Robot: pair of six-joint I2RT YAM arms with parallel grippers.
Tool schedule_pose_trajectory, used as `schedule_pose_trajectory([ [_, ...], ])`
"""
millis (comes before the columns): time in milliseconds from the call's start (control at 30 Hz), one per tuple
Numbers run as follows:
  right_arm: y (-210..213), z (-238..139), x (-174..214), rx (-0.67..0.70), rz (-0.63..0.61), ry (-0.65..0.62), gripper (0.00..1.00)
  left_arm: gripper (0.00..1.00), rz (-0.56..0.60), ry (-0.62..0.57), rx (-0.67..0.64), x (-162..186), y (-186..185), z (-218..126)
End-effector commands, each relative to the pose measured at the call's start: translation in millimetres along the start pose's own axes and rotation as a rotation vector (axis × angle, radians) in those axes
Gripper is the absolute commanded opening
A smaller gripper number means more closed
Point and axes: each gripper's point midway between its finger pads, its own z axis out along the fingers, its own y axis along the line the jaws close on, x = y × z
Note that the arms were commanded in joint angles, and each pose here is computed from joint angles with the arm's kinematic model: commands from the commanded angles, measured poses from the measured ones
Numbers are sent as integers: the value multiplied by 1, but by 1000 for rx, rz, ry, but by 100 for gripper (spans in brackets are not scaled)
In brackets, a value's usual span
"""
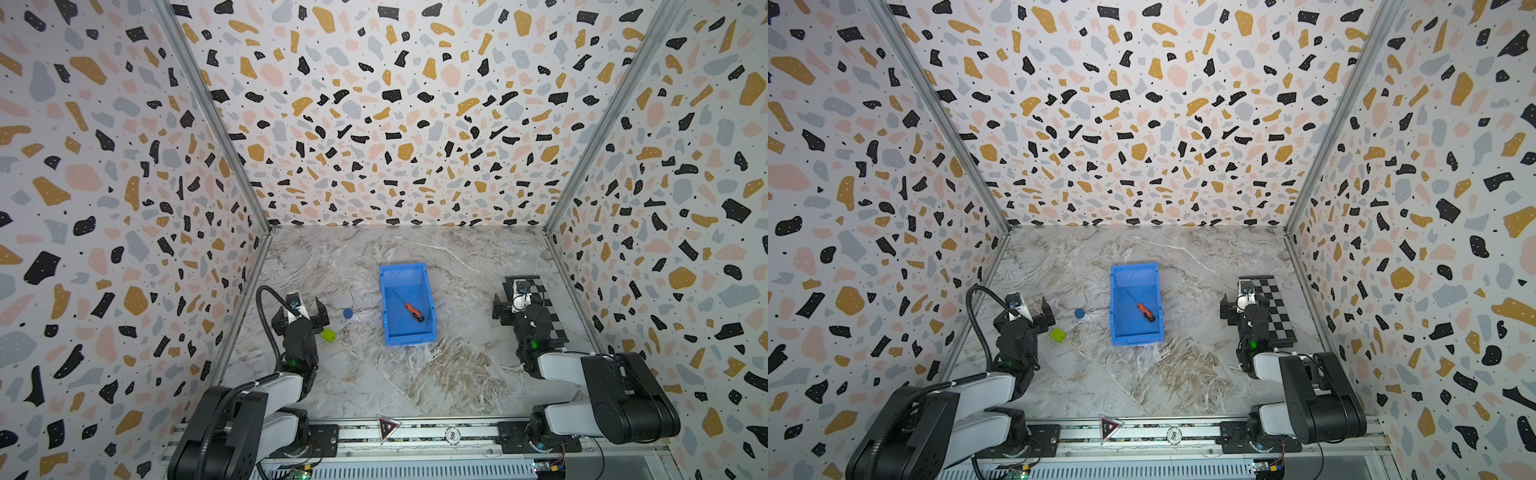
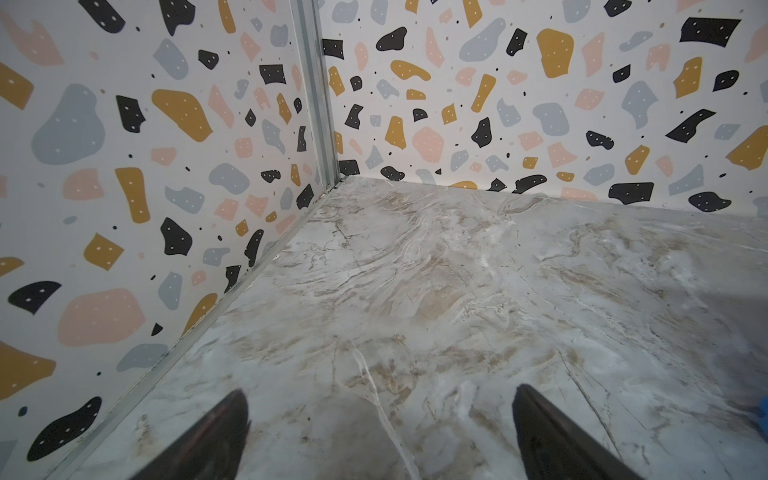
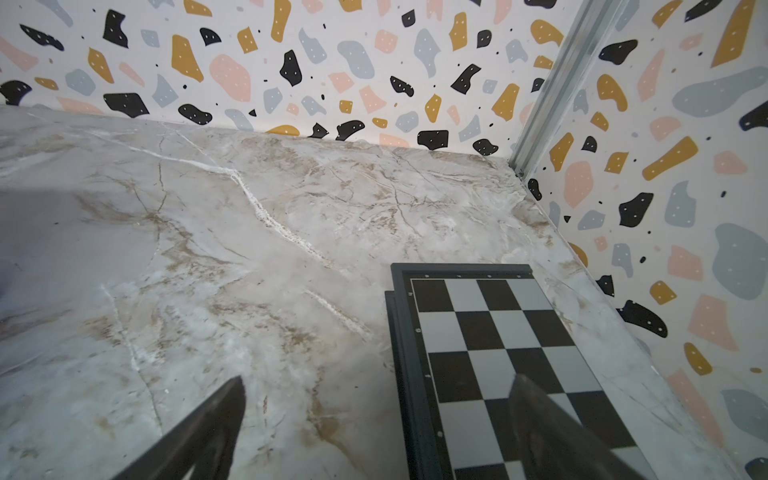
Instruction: Put the screwdriver in the bin
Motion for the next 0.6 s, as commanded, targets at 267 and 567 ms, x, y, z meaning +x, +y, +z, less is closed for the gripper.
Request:
schedule_pose_trajectory([
  [267, 13, 9, -10, -129, 2, -89, 99, 100, 25, -46, 67, -14, -18, 22],
  [567, 13, 8, -11, -127, 0, -94, 99, 100, -7, -71, 24, -12, -7, 16],
])
